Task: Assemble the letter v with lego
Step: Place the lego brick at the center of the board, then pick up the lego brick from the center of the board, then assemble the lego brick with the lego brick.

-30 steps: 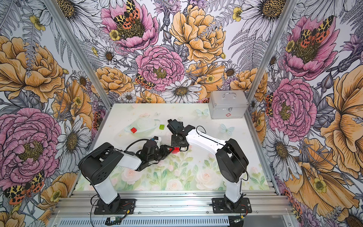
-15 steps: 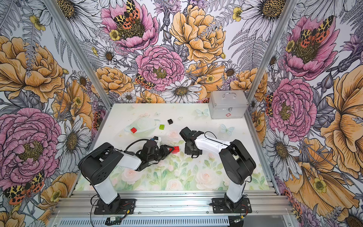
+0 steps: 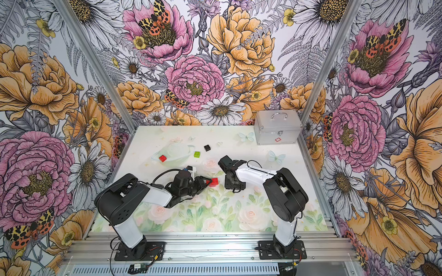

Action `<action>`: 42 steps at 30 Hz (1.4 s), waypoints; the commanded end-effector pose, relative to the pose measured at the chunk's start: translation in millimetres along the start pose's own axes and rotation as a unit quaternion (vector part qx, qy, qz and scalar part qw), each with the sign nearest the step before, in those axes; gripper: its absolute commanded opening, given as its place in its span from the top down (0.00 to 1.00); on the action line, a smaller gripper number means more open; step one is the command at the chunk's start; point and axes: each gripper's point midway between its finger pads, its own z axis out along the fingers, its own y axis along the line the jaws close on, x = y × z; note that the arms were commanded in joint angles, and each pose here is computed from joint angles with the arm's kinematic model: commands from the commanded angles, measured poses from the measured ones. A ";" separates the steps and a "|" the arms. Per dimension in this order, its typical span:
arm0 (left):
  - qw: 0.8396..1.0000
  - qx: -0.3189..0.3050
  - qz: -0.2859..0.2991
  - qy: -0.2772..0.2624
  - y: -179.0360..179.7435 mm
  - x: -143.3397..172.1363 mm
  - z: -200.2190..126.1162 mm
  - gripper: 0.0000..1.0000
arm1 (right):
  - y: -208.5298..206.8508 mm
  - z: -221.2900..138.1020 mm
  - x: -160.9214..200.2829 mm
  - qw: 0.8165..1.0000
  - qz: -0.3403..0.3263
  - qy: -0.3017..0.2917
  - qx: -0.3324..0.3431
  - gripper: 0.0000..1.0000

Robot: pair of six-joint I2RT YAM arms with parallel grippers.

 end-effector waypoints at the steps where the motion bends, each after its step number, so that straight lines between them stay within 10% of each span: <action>1: 0.999 -0.036 0.010 -0.001 15.1 2.3 -1.9 0.53 | 1.4 -3.6 -11.5 1.000 0.010 -0.017 -0.004 0.54; 24: 0.999 -0.040 0.013 0.004 17.1 3.4 -0.4 0.53 | 39.9 -50.0 -28.6 0.995 -0.027 -0.060 -0.068 1.00; 42: 0.999 -0.042 0.012 0.005 18.6 3.8 0.7 0.53 | 91.1 -42.0 -23.1 0.992 -0.084 -0.042 -0.088 1.00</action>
